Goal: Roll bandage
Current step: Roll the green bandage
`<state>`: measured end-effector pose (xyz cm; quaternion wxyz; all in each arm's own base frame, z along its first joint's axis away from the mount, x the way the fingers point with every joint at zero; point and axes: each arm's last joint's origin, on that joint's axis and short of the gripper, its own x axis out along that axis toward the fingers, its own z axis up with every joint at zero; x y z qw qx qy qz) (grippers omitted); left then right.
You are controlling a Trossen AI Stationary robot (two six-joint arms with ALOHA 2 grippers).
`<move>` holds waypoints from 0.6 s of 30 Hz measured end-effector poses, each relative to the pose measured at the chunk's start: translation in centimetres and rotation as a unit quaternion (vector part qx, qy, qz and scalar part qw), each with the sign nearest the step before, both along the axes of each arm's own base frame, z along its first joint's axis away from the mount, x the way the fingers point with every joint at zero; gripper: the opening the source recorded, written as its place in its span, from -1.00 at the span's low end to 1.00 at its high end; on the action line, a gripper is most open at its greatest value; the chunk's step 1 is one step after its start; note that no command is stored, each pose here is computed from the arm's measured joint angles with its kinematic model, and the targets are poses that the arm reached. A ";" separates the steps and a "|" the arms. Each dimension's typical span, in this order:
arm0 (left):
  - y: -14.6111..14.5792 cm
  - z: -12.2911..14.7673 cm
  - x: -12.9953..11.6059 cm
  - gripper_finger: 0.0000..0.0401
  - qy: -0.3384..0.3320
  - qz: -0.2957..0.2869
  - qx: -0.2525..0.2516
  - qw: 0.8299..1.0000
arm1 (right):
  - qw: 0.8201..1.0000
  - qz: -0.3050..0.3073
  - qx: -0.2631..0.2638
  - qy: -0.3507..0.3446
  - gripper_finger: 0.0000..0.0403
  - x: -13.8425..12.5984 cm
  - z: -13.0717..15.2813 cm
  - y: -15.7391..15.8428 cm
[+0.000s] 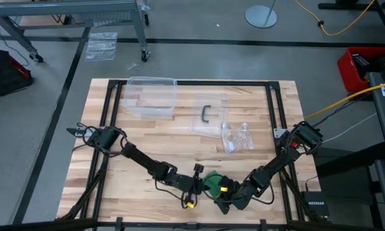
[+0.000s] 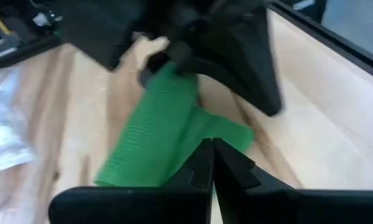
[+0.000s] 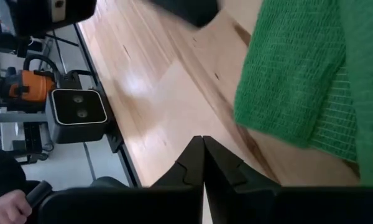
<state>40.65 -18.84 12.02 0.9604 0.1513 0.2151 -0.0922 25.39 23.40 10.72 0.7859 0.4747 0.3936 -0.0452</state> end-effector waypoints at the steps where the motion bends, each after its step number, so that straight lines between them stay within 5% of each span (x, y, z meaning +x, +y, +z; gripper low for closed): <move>1: 0.2 -0.1 0.1 -1.00 0.000 0.004 -0.002 1.000 | 1.000 0.000 0.002 -0.002 -0.97 0.0 0.0 0.0; 18: 1.6 -3.4 0.6 -1.00 0.054 0.038 -0.038 0.997 | 0.998 -0.040 -0.041 -0.030 -0.97 0.2 0.2 -0.4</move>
